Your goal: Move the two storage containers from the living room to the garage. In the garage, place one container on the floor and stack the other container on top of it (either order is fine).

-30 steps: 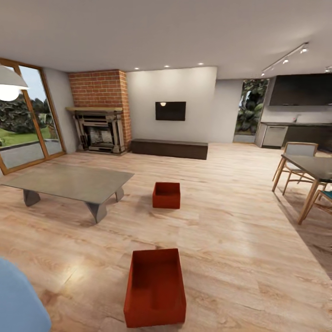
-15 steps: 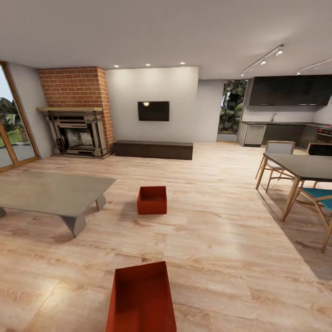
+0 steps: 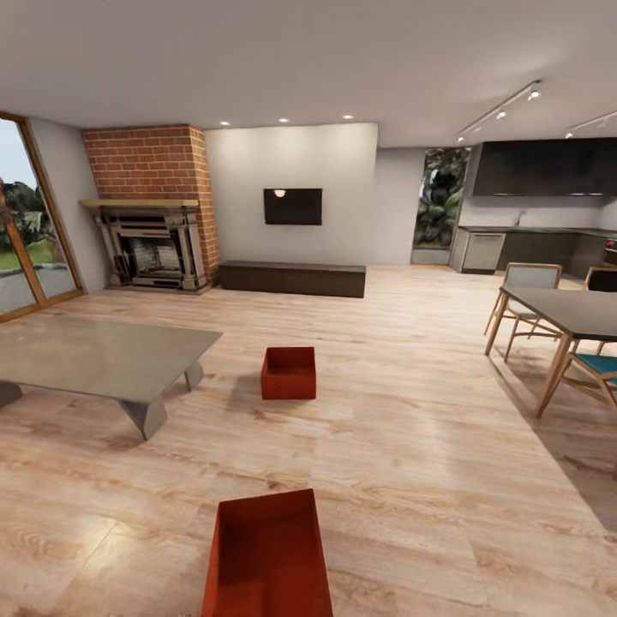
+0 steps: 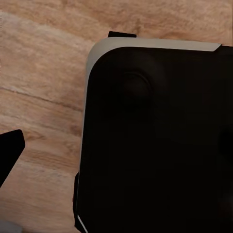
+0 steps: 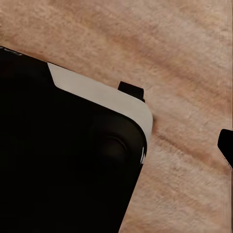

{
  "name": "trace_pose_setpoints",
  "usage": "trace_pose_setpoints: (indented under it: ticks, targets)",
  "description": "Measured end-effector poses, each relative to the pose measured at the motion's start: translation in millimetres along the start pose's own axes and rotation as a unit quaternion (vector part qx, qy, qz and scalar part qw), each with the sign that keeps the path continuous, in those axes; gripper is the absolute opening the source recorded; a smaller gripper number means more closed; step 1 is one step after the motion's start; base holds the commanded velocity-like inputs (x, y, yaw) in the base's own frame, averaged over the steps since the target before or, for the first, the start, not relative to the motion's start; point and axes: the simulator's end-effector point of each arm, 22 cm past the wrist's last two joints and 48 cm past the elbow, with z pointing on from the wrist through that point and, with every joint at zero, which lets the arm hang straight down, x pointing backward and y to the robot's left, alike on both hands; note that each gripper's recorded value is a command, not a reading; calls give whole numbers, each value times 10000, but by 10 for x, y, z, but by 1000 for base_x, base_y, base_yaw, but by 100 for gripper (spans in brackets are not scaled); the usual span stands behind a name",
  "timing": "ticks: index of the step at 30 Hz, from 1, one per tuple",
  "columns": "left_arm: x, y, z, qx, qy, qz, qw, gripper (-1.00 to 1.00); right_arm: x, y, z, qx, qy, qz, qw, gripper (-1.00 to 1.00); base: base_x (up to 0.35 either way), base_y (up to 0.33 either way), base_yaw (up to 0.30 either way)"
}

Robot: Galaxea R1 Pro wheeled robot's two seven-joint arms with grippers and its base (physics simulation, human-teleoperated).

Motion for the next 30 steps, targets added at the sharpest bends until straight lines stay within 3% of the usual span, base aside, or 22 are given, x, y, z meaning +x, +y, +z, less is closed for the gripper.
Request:
trace_pose_setpoints:
  ticks: [22, 30]
  targets:
    - [0, 1, 0, -1, 0, 0, 10000, 100, -3, 8, 1, -6, -2, -4, 10000, 100, 0, 0, 265]
    - [0, 2, -1, -3, -3, -7, 10000, 100, 2, -1, -2, 0, -2, -5, 10000, 100, 171, 148, 25]
